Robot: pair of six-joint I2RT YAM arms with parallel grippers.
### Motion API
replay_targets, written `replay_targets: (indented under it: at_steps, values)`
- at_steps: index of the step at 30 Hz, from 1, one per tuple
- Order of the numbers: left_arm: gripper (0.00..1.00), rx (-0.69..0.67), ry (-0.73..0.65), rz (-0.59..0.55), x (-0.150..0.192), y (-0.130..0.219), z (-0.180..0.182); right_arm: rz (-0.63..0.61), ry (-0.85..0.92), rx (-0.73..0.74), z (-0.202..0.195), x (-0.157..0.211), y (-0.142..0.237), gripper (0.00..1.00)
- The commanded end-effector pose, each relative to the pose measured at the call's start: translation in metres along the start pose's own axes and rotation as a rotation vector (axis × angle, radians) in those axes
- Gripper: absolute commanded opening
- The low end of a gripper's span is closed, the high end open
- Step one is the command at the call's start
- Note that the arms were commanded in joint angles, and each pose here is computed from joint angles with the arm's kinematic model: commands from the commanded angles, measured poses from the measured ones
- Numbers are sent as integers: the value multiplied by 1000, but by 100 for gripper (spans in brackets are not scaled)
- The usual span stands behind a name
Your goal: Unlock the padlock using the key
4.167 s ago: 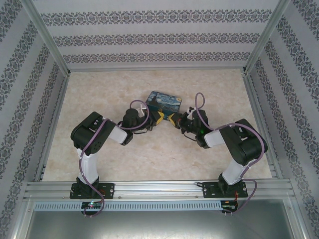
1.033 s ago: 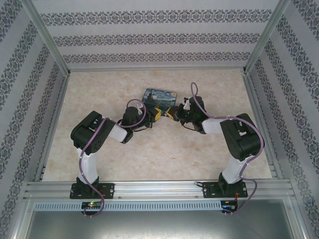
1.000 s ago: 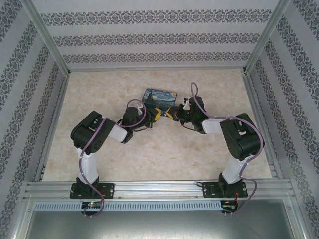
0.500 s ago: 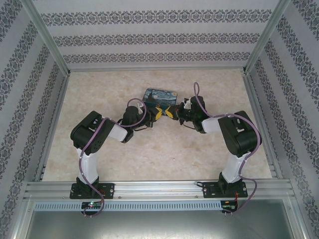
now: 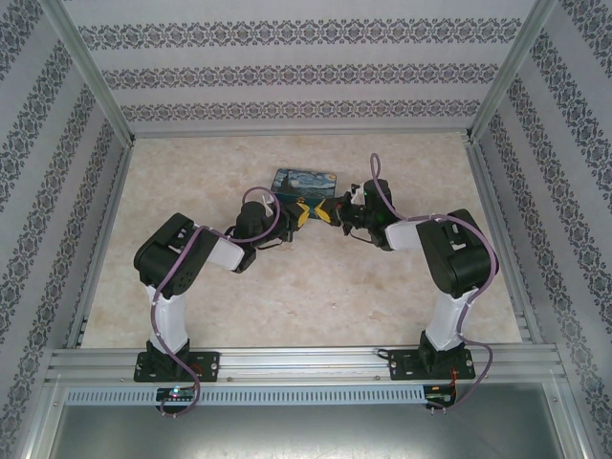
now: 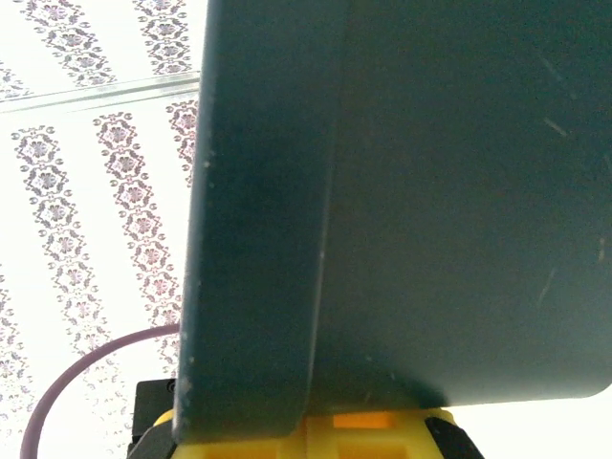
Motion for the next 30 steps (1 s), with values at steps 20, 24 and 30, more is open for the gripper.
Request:
replay_targets:
  at_steps: [20,24,30]
  values:
    - [0,-61,-54,82,20,-6,22,-24,240,183,-15,21,40,70]
    - [0,-65,-55,85,18,-7,23,-33,288,267,-26,27,52,73]
    - [0,-61,-53,96,19,-8,20,-51,486,382,-19,37,60,68]
Point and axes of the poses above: each hand's point on the last joint's axis, 136 mm out from that joint toward the fingers, its own y axis back along the fingers, its own z axis along the line the jaws close on, x = y × z, the point moved 6 cm from there along y, back along the fingers, and after that the axes turned 11 degrees about -y, right-handed, at the moved point
